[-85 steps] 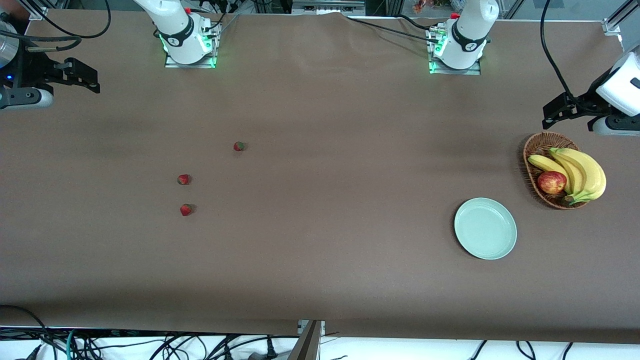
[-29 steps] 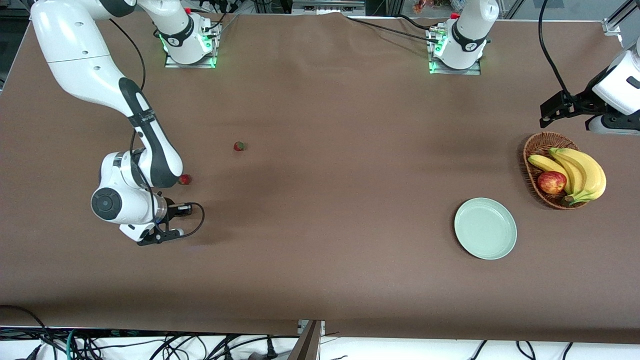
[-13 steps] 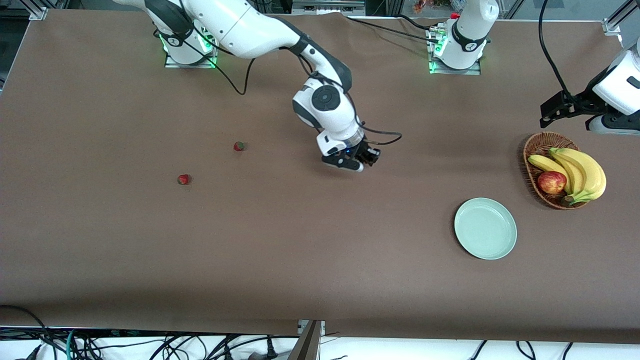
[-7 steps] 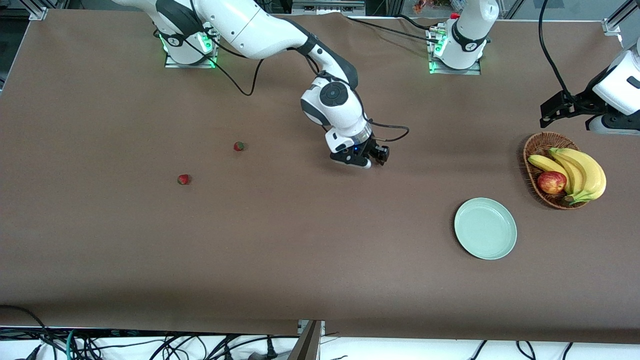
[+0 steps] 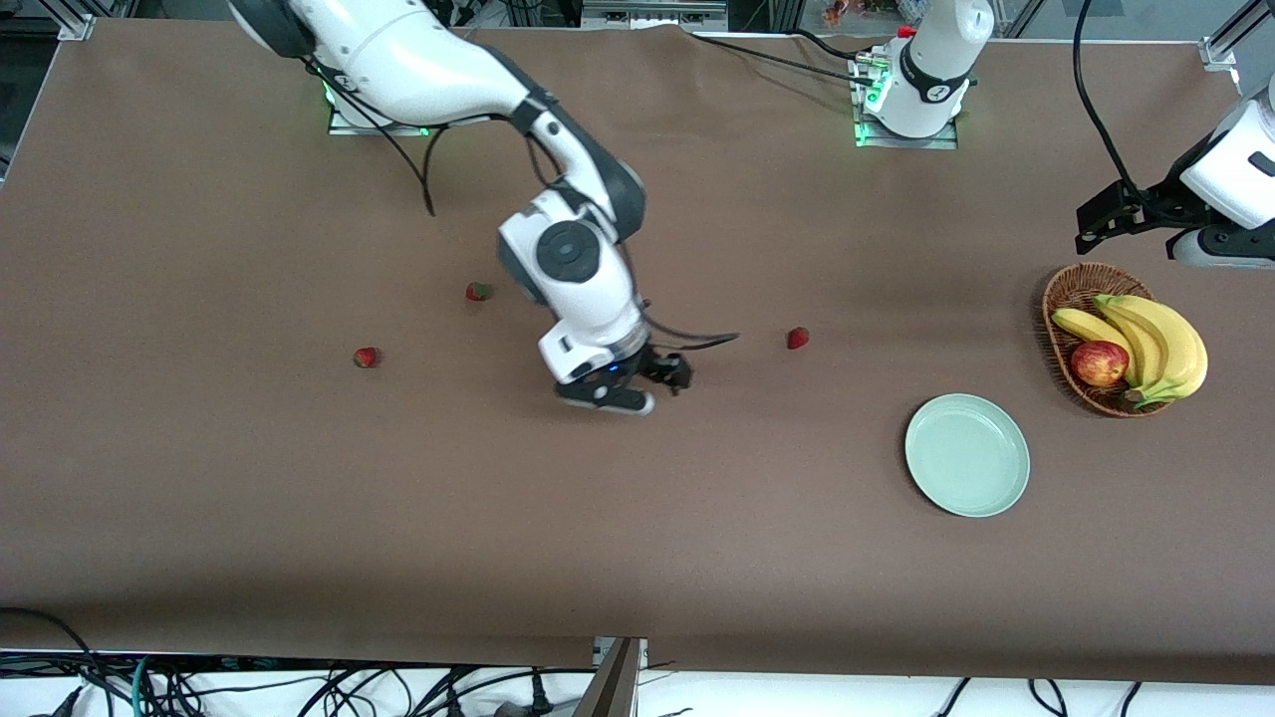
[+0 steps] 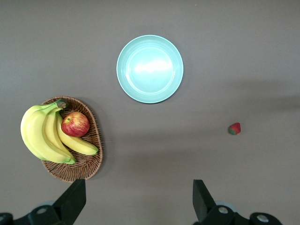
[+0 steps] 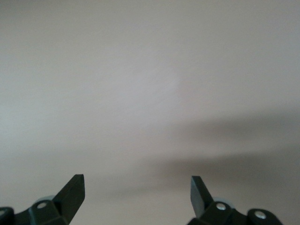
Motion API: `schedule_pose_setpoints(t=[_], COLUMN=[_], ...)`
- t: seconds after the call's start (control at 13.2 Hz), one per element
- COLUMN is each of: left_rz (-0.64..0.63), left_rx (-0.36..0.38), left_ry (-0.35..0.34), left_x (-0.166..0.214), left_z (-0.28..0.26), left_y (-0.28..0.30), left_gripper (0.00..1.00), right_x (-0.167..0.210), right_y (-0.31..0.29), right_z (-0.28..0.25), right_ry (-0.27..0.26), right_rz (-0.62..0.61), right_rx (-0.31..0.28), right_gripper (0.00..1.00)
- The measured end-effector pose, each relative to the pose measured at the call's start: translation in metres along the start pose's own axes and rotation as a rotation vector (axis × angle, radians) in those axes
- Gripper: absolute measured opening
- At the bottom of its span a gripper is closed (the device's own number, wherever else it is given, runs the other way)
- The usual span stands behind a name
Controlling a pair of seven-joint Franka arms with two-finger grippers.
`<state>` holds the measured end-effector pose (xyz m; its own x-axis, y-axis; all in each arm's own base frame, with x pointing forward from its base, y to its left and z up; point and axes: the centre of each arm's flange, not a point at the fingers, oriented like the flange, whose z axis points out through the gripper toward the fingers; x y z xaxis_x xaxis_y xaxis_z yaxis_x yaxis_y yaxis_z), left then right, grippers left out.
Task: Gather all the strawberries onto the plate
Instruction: 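Grasp the middle strawberry with the left gripper while the right gripper reaches another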
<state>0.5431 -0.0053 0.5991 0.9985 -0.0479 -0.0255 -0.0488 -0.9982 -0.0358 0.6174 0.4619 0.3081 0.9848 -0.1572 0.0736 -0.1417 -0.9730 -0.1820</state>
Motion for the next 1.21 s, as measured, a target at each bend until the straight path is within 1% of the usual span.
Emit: schedule_pose_setpoints(t=[0.15,0.23,0.3,0.53,0.61,0.68,0.83,0.98,1.06,1.21], left_rz=[0.0,0.003,0.012,0.086,0.106,0.111,0.099,0.07,0.054,0.029], left_rx=[0.0,0.0,-0.001,0.006,0.011,0.016,0.015,0.002,-0.008,-0.034], left_ry=[-0.002,-0.011,-0.035,-0.18,-0.217,-0.233,-0.221,-0.187,-0.167,-0.114], left_x=[0.0,0.0,0.001,0.012,0.02,0.032,0.056,0.074,0.076,0.064], left_z=[0.0,0.003,0.009,0.057,0.081,0.108,0.161,0.216,0.243,0.292], left_y=[0.0,0.001,0.006,0.05,0.069,0.088,0.119,0.148,0.162,0.188], left_gripper=[1.0,1.0,1.0,1.0,1.0,1.0,1.0,1.0,1.0,1.0], right_x=[0.032,0.047,0.06,0.081,0.085,0.087,0.087,0.081,0.08,0.082], right_y=[0.046,0.069,0.091,0.147,0.162,0.177,0.197,0.211,0.218,0.237], right_z=[-0.019,-0.026,-0.031,-0.033,-0.031,-0.028,-0.015,0.002,0.009,0.017], right_ry=[-0.056,-0.083,-0.11,-0.212,-0.249,-0.278,-0.319,-0.352,-0.363,-0.376], right_rz=[-0.111,-0.153,-0.182,-0.249,-0.265,-0.278,-0.286,-0.277,-0.276,-0.289], right_rx=[-0.066,-0.089,-0.107,-0.156,-0.168,-0.176,-0.186,-0.206,-0.216,-0.229], right_gripper=[1.0,1.0,1.0,1.0,1.0,1.0,1.0,1.0,1.0,1.0])
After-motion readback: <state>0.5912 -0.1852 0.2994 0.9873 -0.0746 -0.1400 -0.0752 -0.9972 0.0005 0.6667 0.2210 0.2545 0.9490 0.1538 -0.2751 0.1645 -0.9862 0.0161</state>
